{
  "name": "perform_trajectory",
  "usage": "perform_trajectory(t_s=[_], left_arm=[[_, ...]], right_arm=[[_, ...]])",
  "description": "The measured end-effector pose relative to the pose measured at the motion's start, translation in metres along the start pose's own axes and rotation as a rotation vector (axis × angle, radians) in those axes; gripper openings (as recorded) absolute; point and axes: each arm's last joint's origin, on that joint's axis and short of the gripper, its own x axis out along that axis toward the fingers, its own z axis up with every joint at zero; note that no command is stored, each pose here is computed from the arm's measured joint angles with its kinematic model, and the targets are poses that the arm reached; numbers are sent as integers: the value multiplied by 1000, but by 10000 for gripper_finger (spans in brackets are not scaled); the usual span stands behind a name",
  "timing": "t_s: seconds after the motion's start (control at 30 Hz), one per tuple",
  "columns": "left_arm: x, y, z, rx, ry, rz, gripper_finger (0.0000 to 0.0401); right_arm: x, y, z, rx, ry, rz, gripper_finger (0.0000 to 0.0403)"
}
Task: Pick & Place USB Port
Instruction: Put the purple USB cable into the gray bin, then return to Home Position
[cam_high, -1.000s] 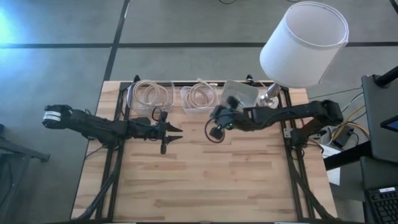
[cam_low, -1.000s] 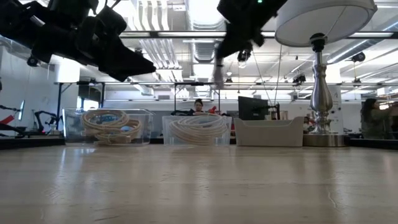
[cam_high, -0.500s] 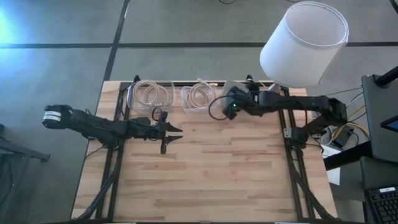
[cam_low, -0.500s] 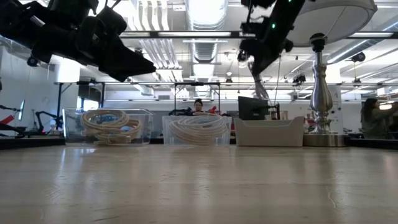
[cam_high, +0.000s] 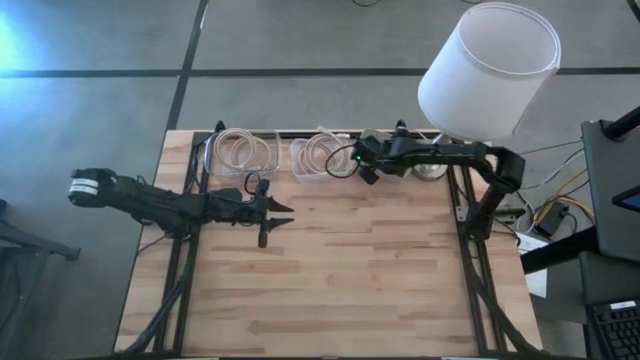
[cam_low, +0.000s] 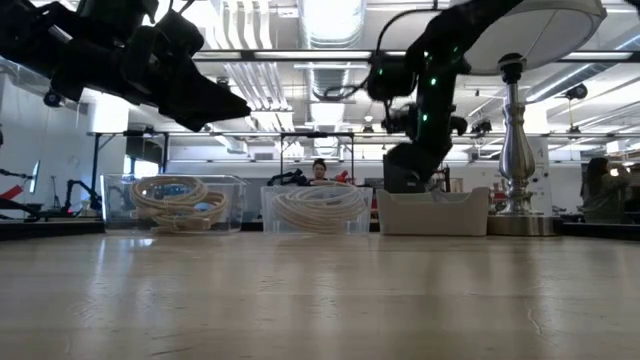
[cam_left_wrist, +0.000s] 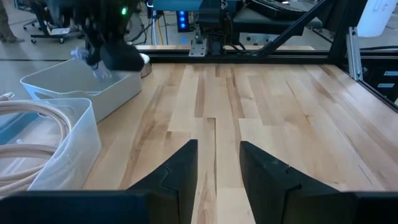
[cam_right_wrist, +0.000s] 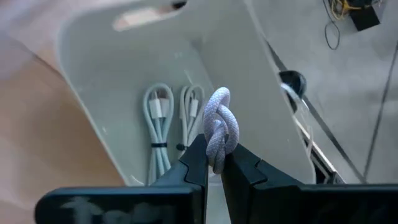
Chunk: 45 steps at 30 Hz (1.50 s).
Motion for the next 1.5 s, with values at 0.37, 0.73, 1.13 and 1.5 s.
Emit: perform_trajectory(t_s=[0.37,0.73,1.13,1.5], left_arm=[[0,0,0,0,0,0,119],[0,0,0,0,0,0,117],[0,1,2,0,-7,20,117],[-11,1,19,5,-100,26,116]], right_arm=[[33,11,-3,-115,93,-31,62],[26,8,0,-98,86,18,124],[-9,4,1,-80,-12,62,166],[-98,14,-18,-137,-255,217,134]])
